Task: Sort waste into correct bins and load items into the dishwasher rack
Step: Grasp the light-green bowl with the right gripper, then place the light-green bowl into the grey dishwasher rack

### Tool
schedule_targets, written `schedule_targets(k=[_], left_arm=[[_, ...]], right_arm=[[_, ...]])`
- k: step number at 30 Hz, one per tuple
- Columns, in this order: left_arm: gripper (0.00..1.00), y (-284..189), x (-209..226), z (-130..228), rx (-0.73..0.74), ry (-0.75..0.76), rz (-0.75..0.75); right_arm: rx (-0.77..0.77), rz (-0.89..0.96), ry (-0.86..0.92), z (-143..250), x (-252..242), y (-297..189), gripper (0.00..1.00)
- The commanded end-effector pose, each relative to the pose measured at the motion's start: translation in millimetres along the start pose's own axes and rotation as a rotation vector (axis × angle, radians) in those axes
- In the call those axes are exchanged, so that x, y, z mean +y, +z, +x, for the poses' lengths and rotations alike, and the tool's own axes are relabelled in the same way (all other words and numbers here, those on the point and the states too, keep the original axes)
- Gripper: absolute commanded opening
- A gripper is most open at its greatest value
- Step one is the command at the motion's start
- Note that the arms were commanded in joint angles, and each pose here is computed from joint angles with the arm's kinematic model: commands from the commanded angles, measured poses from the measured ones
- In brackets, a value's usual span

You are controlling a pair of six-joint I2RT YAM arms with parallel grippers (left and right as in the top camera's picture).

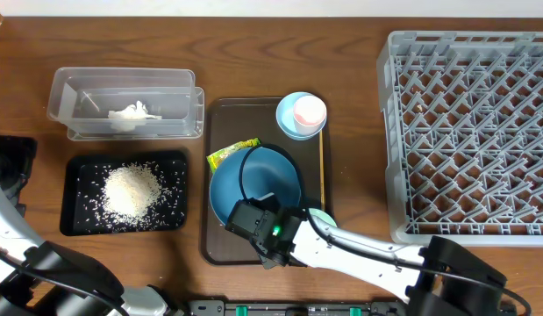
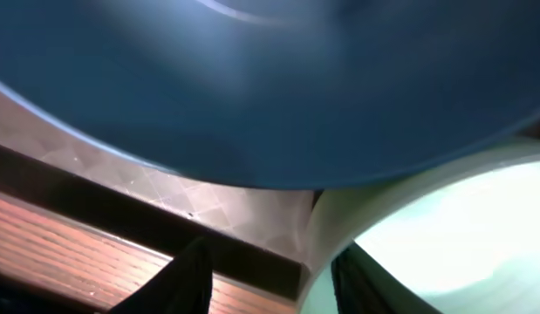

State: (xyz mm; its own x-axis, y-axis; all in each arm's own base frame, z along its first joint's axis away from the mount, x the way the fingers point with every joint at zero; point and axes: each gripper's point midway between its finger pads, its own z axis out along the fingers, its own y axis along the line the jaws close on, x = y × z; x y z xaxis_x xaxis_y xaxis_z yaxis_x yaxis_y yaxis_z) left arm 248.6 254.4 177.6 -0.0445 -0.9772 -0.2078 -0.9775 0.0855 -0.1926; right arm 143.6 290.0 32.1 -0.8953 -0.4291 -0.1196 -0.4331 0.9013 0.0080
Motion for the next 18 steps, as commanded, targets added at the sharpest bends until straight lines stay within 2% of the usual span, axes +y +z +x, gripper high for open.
schedule_targets(k=[1,5,11,18], left_arm=[[0.95,-11,-1,-5,-0.030,-0.016,0.012],[0.95,-11,-1,-5,-0.030,-0.016,0.012],[0.95,-11,-1,-5,-0.030,-0.016,0.012],[0.96,-11,-1,-5,-0.030,-0.016,0.012]], right_arm=[[0.013,0.019,0.006,4,-3,8,0.36],[-0.004,0.002,0.009,-2,3,2,0.25],[-0.004,-0.003,-0.006,-11,8,-18,0.01],[-0.009,-0.004,-0.039,-31,7,-62,0.01]])
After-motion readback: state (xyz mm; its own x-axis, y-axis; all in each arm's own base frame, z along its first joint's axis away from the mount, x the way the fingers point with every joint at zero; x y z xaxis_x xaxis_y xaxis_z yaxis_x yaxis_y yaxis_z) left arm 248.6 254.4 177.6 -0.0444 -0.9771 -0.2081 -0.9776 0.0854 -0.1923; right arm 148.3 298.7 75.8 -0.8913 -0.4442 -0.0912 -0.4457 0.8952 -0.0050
